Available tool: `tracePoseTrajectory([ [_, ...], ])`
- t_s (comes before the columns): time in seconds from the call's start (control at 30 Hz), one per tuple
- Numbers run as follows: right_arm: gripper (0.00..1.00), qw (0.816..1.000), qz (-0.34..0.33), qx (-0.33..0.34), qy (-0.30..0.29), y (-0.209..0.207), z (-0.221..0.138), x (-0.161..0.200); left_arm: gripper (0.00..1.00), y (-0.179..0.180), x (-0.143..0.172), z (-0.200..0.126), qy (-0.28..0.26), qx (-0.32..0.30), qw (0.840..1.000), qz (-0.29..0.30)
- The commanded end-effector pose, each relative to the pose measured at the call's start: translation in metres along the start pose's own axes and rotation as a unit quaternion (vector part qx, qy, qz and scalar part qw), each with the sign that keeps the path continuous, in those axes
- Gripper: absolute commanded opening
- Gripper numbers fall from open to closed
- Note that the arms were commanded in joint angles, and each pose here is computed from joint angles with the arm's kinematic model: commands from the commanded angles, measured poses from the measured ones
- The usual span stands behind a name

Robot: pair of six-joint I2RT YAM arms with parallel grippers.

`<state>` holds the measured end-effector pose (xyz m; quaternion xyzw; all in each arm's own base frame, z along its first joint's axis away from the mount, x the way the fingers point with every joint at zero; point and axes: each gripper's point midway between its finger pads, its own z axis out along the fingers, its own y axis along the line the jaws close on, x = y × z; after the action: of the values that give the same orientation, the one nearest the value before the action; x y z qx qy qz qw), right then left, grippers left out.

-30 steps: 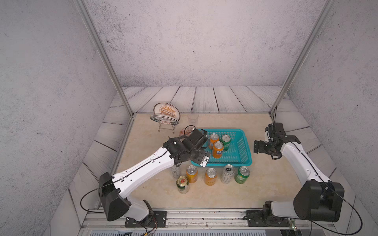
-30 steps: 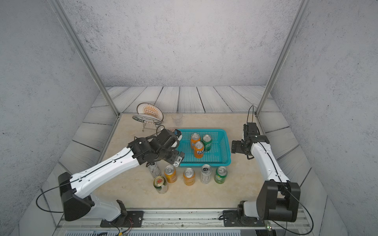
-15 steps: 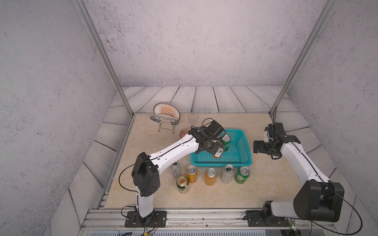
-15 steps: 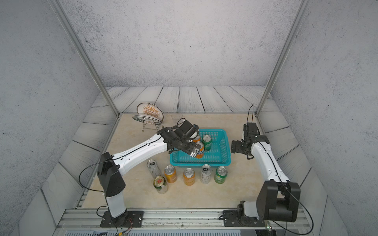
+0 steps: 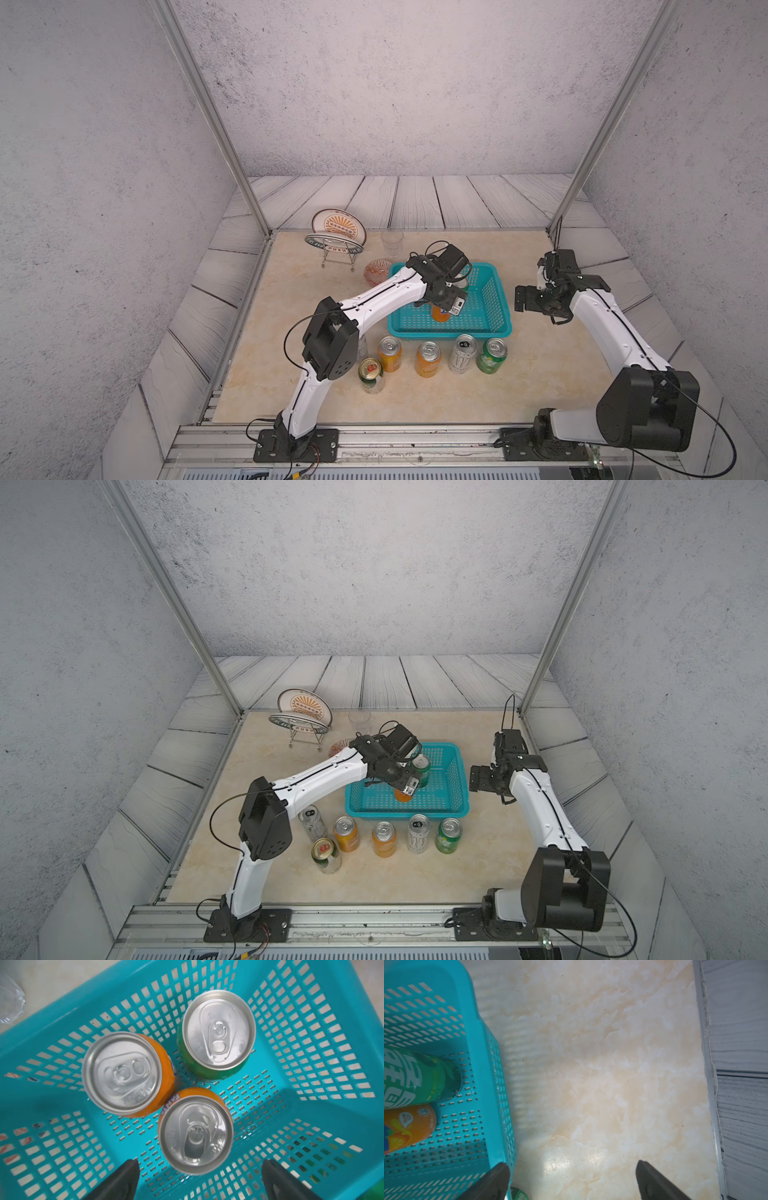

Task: Take out the drinks from the basket
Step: Pick up the drink from the basket.

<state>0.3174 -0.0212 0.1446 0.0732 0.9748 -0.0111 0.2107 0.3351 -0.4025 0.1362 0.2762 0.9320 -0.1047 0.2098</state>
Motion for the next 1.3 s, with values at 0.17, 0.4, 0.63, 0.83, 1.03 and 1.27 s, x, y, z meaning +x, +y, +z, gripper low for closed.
tracePoseTrajectory([
  [0.17,0.99,1.000,0.001,-0.002,-0.003,-0.001,-0.002,0.000,0.96,0.006,0.002,0.030,0.025,-0.021,0.999,-0.016],
  [0.4,0.99,1.000,0.001,-0.003,-0.004,-0.001,-0.002,-0.001,0.90,0.011,0.001,0.044,0.031,-0.037,0.999,-0.017],
  [0.63,0.99,1.000,0.002,-0.003,-0.004,-0.001,-0.002,-0.001,0.83,0.011,0.004,0.056,0.041,-0.036,0.998,-0.019],
  [0.83,0.99,1.000,0.002,-0.004,-0.004,-0.001,-0.002,-0.001,0.74,0.011,0.003,0.056,0.042,-0.033,0.998,-0.018],
  [1.03,0.99,1.000,0.003,-0.004,-0.004,-0.001,-0.002,-0.001,0.67,0.009,-0.001,0.041,0.035,-0.026,0.999,-0.009],
  [1.27,0.99,1.000,0.004,-0.004,-0.004,-0.001,-0.002,-0.001,0.62,0.005,-0.003,0.012,0.032,-0.009,0.999,-0.009],
])
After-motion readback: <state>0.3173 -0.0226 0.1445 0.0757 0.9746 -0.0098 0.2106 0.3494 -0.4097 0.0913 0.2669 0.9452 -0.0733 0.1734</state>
